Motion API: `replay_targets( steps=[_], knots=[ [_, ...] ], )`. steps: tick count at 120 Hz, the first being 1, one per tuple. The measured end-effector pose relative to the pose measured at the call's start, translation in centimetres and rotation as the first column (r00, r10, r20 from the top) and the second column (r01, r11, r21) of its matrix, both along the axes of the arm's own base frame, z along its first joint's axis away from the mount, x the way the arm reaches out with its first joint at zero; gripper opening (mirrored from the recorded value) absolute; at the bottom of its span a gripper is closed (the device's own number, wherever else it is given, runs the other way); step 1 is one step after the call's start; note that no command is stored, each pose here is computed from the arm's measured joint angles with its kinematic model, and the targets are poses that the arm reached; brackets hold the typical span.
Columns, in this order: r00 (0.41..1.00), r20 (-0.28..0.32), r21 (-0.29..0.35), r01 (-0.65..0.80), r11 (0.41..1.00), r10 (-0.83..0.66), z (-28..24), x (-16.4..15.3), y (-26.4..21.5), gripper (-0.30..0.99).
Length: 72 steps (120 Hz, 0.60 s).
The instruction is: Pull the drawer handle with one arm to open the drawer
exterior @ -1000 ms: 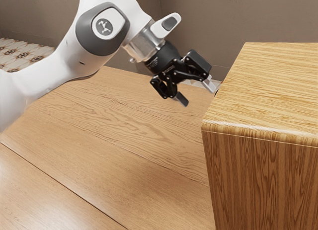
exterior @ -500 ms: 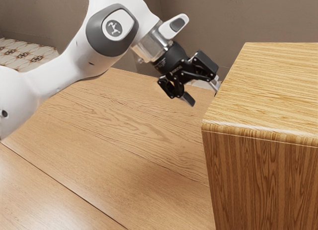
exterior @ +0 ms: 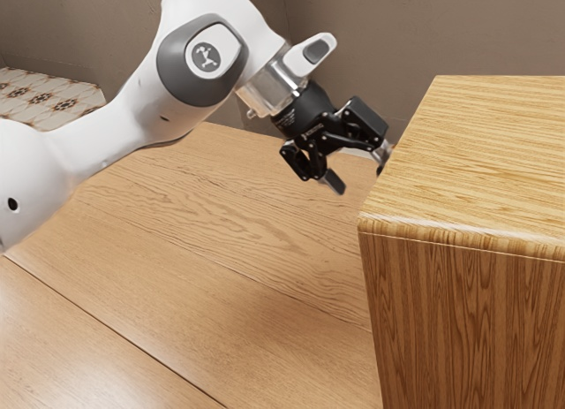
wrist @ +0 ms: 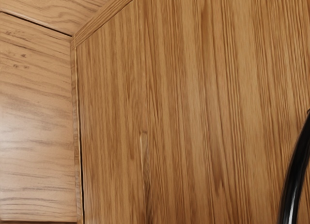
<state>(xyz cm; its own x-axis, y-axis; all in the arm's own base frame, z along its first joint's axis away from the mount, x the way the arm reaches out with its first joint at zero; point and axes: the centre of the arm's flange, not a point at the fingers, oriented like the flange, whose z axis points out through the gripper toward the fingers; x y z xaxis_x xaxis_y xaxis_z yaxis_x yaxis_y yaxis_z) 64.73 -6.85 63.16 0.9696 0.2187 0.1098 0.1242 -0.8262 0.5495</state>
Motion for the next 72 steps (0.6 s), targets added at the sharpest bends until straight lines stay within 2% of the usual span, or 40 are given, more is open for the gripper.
replay_targets(
  steps=[72],
  knots=[
    [0.999,-0.019,0.005,-0.042,0.999,0.042,0.2,-2.3,3.0,0.69]
  ],
)
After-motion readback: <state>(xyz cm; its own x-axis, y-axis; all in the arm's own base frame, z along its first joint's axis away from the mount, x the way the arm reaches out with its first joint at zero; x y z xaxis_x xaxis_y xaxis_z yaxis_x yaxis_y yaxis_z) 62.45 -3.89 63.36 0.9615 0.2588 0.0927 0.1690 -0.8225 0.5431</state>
